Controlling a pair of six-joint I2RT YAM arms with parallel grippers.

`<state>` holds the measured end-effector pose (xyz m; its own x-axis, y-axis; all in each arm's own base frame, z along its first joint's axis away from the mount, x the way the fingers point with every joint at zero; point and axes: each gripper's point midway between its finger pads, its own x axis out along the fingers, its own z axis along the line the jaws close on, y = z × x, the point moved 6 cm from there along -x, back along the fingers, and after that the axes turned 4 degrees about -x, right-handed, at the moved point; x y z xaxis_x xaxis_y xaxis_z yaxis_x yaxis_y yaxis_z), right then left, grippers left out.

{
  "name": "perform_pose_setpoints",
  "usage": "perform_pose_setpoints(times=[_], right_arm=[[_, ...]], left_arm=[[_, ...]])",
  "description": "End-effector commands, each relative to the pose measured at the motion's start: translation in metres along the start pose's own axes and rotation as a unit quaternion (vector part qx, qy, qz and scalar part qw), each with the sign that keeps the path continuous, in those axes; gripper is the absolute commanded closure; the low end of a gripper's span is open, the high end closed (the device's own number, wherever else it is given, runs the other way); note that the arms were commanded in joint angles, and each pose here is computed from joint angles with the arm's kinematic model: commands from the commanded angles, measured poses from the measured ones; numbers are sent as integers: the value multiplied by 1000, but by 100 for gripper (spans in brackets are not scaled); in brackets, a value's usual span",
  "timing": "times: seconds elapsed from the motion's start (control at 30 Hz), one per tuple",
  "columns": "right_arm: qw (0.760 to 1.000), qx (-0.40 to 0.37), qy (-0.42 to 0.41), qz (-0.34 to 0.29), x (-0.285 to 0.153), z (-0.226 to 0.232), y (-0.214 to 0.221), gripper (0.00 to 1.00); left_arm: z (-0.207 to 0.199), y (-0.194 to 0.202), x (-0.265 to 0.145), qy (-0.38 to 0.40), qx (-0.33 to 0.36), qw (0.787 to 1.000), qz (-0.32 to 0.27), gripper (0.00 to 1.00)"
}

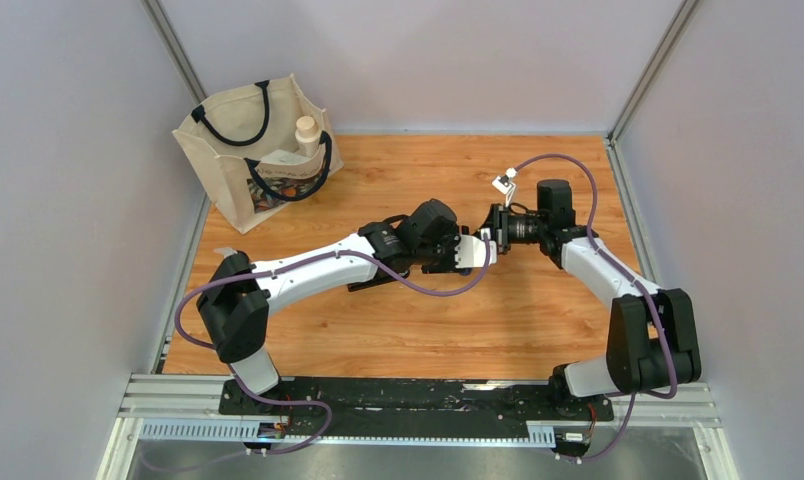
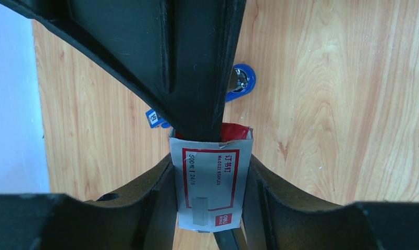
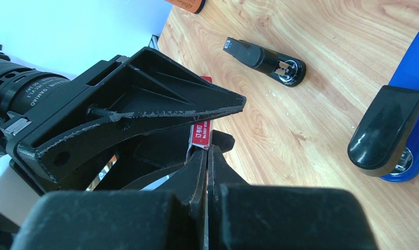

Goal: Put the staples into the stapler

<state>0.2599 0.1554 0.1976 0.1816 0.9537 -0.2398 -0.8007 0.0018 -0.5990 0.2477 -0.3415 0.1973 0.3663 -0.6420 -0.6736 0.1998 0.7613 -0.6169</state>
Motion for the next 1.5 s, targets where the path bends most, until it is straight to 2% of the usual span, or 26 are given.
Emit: perform_pose_setpoints(times=[0.0,0.13,0.53,0.63,0.83,0.9,1.07,1.17,1.47], right_arm=[[998,-54,11,-12,-6,14,-15,99],[997,-73,29,-16,-9,15,-17,99],[989,-120,83,-29,-19,18,-22,99],[988,-124,89,-29,-20,17,-23,94],[984,-138,109,-30,-23,17,-24,92],[983,-141,111,-32,-24,18,-25,89],[986,-134,96,-26,-21,18,-22,70],[988,-121,90,-23,-18,13,-20,63],[990,-124,72,13,2,12,-7,62]], left_arm=[[6,-8,-11,-18,-15,1000,-5,63],[4,-5,-13,-20,-25,999,3,67],[-5,6,-13,-10,-47,999,18,67],[-6,6,-13,-8,-51,998,20,67],[-7,7,-13,-5,-57,998,26,67],[-8,7,-13,-4,-58,998,26,67],[-6,3,-14,-7,-63,998,18,67],[-5,2,-15,-8,-65,998,15,67],[-7,-1,-15,1,-72,997,13,67]])
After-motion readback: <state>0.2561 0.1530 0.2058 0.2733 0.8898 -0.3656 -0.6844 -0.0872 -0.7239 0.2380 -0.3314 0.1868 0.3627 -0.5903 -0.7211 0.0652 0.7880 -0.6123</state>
